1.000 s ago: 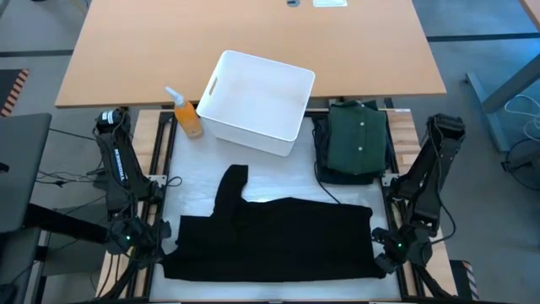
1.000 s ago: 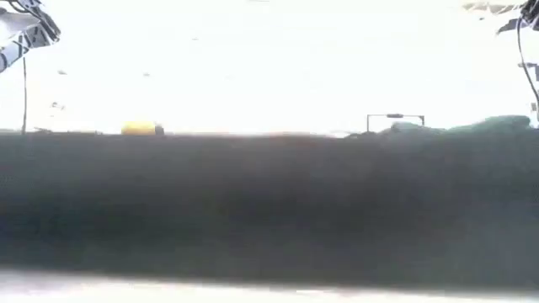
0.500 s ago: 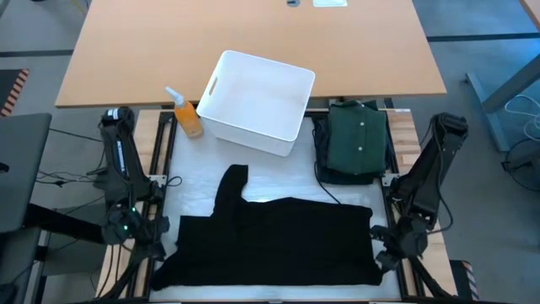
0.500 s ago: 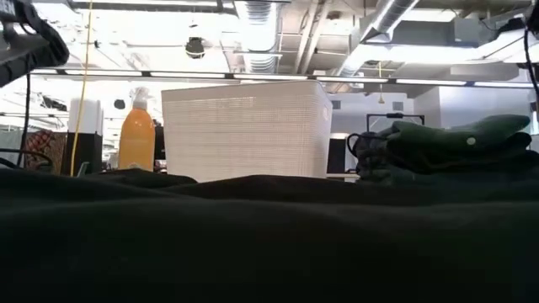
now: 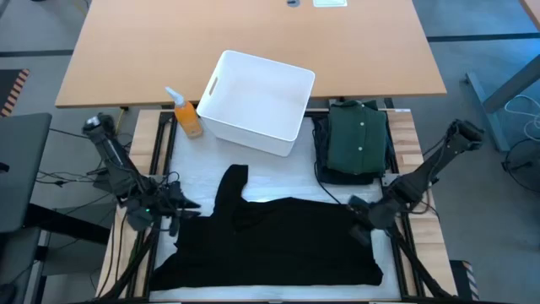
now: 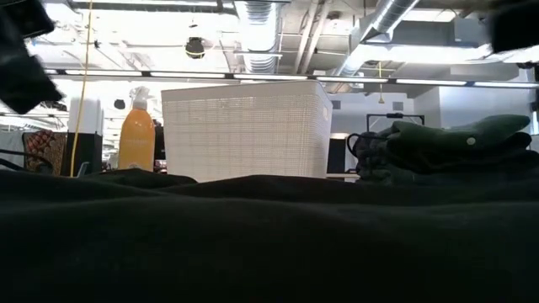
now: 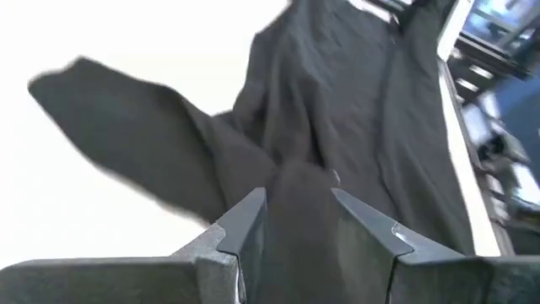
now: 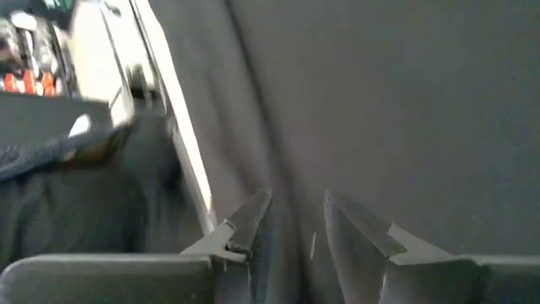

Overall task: Fold laundry
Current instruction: Fold the black shirt

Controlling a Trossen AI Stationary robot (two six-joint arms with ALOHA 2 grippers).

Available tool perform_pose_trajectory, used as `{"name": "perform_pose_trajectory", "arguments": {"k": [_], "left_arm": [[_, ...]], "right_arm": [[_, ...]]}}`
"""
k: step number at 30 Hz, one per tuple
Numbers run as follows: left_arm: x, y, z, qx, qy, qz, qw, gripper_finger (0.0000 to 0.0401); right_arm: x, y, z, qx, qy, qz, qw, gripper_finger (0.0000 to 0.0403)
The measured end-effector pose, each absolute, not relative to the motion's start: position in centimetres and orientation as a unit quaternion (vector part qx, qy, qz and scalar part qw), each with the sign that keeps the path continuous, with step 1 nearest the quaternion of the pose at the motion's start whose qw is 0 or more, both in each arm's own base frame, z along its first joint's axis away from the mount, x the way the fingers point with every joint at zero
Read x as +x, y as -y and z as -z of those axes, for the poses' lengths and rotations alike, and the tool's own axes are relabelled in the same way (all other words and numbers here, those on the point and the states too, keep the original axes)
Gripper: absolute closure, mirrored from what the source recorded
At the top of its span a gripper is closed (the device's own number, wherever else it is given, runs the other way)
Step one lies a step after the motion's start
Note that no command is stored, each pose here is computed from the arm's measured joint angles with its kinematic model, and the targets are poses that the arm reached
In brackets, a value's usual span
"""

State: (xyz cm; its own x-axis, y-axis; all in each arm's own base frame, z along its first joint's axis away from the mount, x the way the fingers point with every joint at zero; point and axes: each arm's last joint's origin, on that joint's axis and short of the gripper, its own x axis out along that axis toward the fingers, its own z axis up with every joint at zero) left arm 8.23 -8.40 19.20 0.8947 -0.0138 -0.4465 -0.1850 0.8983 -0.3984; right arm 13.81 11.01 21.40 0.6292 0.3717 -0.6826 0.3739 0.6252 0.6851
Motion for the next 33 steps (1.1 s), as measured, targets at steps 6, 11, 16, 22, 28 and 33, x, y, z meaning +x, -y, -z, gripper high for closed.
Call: {"name": "perform_pose_trajectory", "arguments": {"k": [6,11,16,22,28,33], "left_arm": [[12.7,8.7,-19.1,-0.163,-0.212,-0.059,0.962,0.0287],[16.9,8.3,-17.8,-0.134,-0.215,-0.058,0.966,0.0287],[20.3,7.2,-15.8,-0.131,-0.244,-0.035,0.96,0.0287],[24.2,6.9,-14.4,-0.122,-0.307,0.012,0.944,0.0287],[27.3,5.6,-12.6,-0.105,-0.4,-0.005,0.911,0.0287],[28.2,3.7,-13.6,-0.059,-0.523,-0.068,0.847,0.0287]], "right_arm": [[18.2,-9.7,-20.9,0.336,-0.344,-0.009,0.877,0.0268],[21.2,-9.7,-19.2,0.27,-0.304,0.015,0.913,0.0268],[23.3,-10.4,-16.8,0.264,-0.302,0.017,0.916,0.0268],[24.9,-11.5,-13.4,0.25,-0.298,0.038,0.92,0.0269],[25.7,-11.4,-10.6,0.239,-0.311,0.063,0.918,0.0269],[26.0,-11.4,-9.4,0.209,-0.321,0.072,0.921,0.0269]]}}
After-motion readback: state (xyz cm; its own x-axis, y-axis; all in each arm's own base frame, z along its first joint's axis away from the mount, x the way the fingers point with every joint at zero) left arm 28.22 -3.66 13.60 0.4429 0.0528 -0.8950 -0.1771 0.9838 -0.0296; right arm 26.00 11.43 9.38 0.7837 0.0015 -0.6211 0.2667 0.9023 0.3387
